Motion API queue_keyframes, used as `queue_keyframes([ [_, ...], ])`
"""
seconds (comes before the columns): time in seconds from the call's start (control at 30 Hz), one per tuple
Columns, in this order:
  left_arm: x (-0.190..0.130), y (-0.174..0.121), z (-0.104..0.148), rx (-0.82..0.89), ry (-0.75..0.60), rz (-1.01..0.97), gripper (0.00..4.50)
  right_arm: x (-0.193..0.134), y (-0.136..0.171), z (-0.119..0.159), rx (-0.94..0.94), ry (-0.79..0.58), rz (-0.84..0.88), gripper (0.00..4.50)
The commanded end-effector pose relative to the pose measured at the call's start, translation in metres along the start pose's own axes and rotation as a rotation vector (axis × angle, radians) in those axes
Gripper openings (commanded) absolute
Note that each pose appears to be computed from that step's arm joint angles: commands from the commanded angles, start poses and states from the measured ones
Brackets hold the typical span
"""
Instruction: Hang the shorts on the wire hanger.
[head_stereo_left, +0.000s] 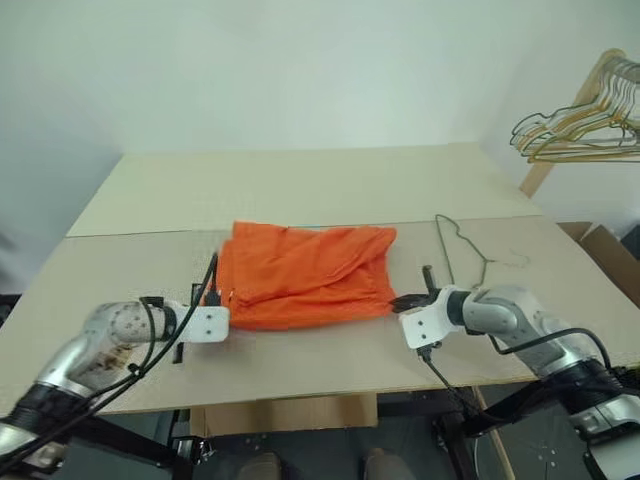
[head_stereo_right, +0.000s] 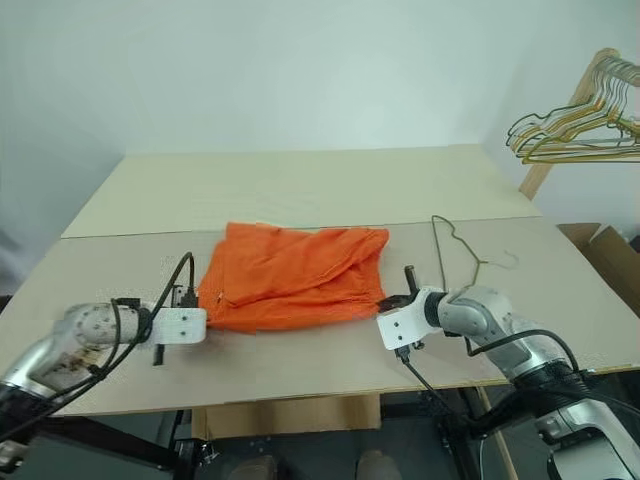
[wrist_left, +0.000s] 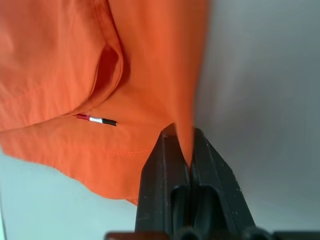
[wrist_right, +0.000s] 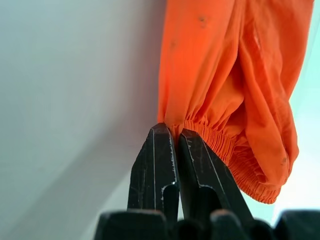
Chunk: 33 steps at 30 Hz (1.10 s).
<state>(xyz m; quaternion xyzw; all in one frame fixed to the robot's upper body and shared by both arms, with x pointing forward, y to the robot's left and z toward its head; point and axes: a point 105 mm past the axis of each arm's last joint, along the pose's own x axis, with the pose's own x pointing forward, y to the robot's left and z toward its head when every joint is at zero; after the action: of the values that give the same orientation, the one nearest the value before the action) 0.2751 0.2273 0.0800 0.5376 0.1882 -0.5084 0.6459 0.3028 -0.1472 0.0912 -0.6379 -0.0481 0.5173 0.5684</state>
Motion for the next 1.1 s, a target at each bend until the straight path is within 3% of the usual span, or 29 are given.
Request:
queue_keyframes([
  [0.03, -0.037, 0.002, 0.005, 0.065, 0.000, -0.067, 0.03, -0.031, -0.002, 0.019, -0.043, -0.144, 0.055, 0.00],
  [0.1, -0.044, 0.009, 0.005, 0.071, 0.011, -0.033, 0.03, -0.040, -0.004, 0.020, -0.019, -0.169, 0.076, 0.00],
  [0.23, -0.043, 0.061, 0.015, 0.023, -0.014, 0.204, 0.03, -0.039, -0.048, 0.002, 0.078, -0.145, -0.062, 0.00],
  [0.33, -0.046, 0.117, 0.021, -0.039, -0.028, 0.390, 0.03, -0.039, -0.096, -0.022, 0.101, -0.063, -0.205, 0.00],
  [0.43, -0.072, 0.214, 0.038, -0.063, -0.028, 0.734, 0.03, -0.046, -0.182, -0.059, 0.110, 0.158, -0.535, 0.00],
  [0.53, -0.094, 0.262, 0.047, -0.063, 0.007, 0.936, 0.03, -0.056, -0.229, -0.074, 0.076, 0.305, -0.770, 0.00],
  [0.6, -0.142, 0.304, 0.060, -0.071, 0.047, 1.273, 0.03, -0.089, -0.281, -0.071, 0.085, 0.379, -1.150, 0.00],
  [0.67, -0.182, 0.322, 0.074, -0.061, 0.054, 1.524, 0.03, -0.114, -0.306, -0.060, 0.073, 0.382, -1.393, 0.00],
  [0.77, -0.218, 0.328, 0.094, -0.022, 0.005, 1.759, 0.03, -0.125, -0.315, -0.047, 0.014, 0.341, -1.528, 0.00],
  [0.83, -0.216, 0.327, 0.102, 0.056, -0.009, 1.764, 0.03, -0.116, -0.307, -0.048, -0.020, 0.327, -1.482, 0.00],
  [0.97, -0.169, 0.317, 0.098, 0.120, -0.103, 1.558, 0.03, -0.083, -0.269, -0.060, -0.100, 0.297, -1.274, 0.00],
  [1.1, -0.108, 0.278, 0.074, 0.194, -0.156, 1.277, 0.03, -0.051, -0.223, -0.066, -0.156, 0.228, -1.049, 0.00],
])
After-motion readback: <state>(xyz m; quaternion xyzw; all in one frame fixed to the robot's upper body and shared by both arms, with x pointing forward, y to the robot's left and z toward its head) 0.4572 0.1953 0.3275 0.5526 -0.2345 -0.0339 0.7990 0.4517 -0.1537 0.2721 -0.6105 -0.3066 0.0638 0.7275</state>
